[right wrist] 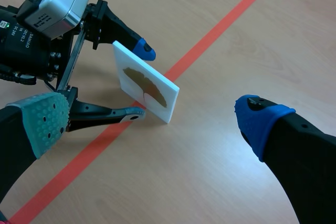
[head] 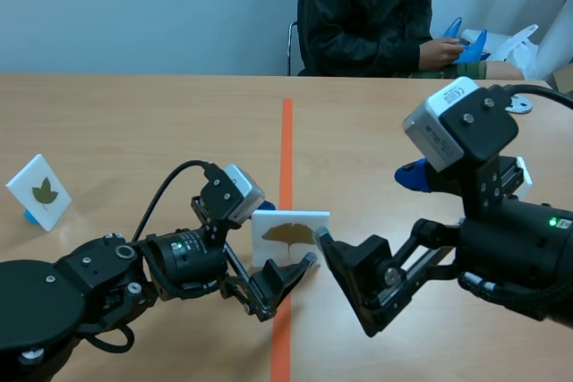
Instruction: Sort the leaf by its shape. The table is split by an orange tape line. A compound leaf with several leaflets goes to the left side, a simple leaf with one blade goes to the right side. Return to the home posture when a red brick is placed on the table.
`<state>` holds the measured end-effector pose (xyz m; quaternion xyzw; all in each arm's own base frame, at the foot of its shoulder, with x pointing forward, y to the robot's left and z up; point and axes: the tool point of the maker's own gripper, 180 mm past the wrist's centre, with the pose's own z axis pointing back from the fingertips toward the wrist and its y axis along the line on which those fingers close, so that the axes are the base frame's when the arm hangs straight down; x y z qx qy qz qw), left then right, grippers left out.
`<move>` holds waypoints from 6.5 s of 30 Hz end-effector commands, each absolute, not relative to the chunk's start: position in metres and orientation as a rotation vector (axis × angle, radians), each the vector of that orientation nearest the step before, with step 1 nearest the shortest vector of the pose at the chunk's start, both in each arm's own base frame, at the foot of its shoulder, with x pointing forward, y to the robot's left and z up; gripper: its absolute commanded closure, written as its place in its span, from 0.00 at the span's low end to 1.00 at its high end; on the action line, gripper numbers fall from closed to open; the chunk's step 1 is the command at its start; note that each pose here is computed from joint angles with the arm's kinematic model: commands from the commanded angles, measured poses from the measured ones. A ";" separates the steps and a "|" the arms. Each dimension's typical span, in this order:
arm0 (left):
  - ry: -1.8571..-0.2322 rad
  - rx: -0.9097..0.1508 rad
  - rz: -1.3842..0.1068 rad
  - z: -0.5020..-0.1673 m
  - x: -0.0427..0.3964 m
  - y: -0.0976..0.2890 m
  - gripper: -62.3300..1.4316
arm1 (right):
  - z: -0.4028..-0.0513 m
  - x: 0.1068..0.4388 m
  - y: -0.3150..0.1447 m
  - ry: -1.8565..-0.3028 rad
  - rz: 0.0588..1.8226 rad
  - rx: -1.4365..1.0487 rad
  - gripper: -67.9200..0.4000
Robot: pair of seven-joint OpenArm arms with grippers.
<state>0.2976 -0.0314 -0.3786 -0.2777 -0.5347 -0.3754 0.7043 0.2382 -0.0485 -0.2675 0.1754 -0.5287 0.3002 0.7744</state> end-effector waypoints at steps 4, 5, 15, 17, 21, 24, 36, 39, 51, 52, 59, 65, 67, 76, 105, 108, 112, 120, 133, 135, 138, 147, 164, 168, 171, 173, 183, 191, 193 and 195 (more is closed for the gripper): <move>-1.235 -0.644 -0.830 -0.365 0.301 -0.040 0.50 | -0.258 0.242 -0.048 -1.180 0.646 0.386 0.00; -1.235 -0.644 -0.830 -0.365 0.301 -0.040 0.56 | -0.258 0.242 -0.048 -1.180 0.646 0.386 0.00; -1.234 -0.647 -0.827 -0.365 0.301 -0.040 0.84 | -0.258 0.242 -0.048 -1.180 0.645 0.386 0.00; -1.236 -0.650 -0.823 -0.363 0.301 -0.040 0.84 | -0.258 0.242 -0.048 -1.180 0.645 0.386 0.00; -1.225 -0.662 -0.792 -0.360 0.302 -0.039 0.89 | -0.258 0.242 -0.048 -1.180 0.645 0.386 0.00; -1.221 -0.676 -0.761 -0.352 0.301 -0.034 0.91 | -0.258 0.242 -0.048 -1.180 0.646 0.386 0.00; -1.273 -0.593 -0.562 -0.311 0.292 0.031 0.91 | -0.255 0.247 -0.054 -1.194 0.638 0.366 0.00; -1.296 -0.542 -0.509 -0.302 0.288 0.053 0.91 | -0.254 0.249 -0.058 -1.198 0.634 0.355 0.00; -1.337 -0.356 -0.269 -0.285 0.264 0.144 0.91 | -0.251 0.254 -0.068 -1.212 0.622 0.324 0.00; -1.340 -0.338 -0.248 -0.285 0.264 0.153 0.91 | -0.251 0.254 -0.068 -1.212 0.622 0.324 0.00; -1.375 -0.219 -0.157 -0.279 0.268 0.190 0.91 | -0.251 0.254 -0.068 -1.212 0.622 0.323 0.00; -1.358 -0.128 -0.077 -0.293 0.272 0.213 0.91 | -0.251 0.254 -0.068 -1.212 0.622 0.323 0.00; -1.349 -0.123 -0.056 -0.301 0.272 0.218 0.91 | -0.251 0.254 -0.068 -1.212 0.622 0.323 0.00; -1.346 -0.071 0.086 -0.331 0.284 0.243 0.91 | -0.251 0.254 -0.068 -1.212 0.622 0.322 0.00; -1.343 0.057 0.218 -0.355 0.296 0.281 0.69 | -0.251 0.254 -0.068 -1.213 0.619 0.323 0.00; -1.343 0.058 0.216 -0.355 0.296 0.281 0.63 | -0.251 0.254 -0.069 -1.210 0.619 0.322 0.00; -1.344 0.065 0.203 -0.353 0.297 0.285 0.45 | -0.252 0.254 -0.069 -1.209 0.619 0.321 0.00; -1.416 0.069 0.114 -0.317 0.299 0.280 0.07 | -0.252 0.254 -0.069 -1.206 0.619 0.320 0.00; -1.498 -0.327 -0.313 -0.225 0.269 0.156 0.00 | -0.252 0.254 -0.069 -1.207 0.619 0.320 0.00; -1.474 -0.369 -0.339 -0.219 0.262 0.144 0.00 | -0.252 0.254 -0.069 -1.207 0.618 0.321 0.00; -1.434 -0.390 -0.373 -0.217 0.255 0.132 0.00 | -0.251 0.254 -0.068 -1.208 0.614 0.327 0.00; -1.323 -0.512 -0.429 -0.237 0.239 0.085 0.00 | -0.251 0.254 -0.068 -1.211 0.607 0.336 0.00; -1.304 -0.451 -0.413 -0.258 0.257 0.059 0.00 | -0.248 0.254 -0.066 -1.219 0.590 0.358 0.00; -1.282 -0.471 -0.415 -0.266 0.253 0.053 0.00 | -0.248 0.254 -0.067 -1.218 0.590 0.357 0.00; -1.279 -0.478 -0.416 -0.266 0.252 0.051 0.00 | -0.248 0.254 -0.067 -1.218 0.590 0.357 0.00; -1.278 -0.478 -0.416 -0.266 0.251 0.051 0.00 | -0.248 0.254 -0.067 -1.218 0.590 0.357 0.00; -1.278 -0.478 -0.416 -0.266 0.251 0.051 0.00 | -0.248 0.255 -0.067 -1.220 0.587 0.354 0.00; -1.279 -0.483 -0.413 -0.266 0.251 0.051 0.00 | -0.248 0.255 -0.067 -1.220 0.587 0.354 0.00; -1.279 -0.483 -0.413 -0.266 0.251 0.051 0.00 | -0.248 0.255 -0.067 -1.220 0.587 0.354 0.00; -1.279 -0.483 -0.413 -0.266 0.251 0.051 0.00 | -0.248 0.255 -0.067 -1.222 0.587 0.355 0.00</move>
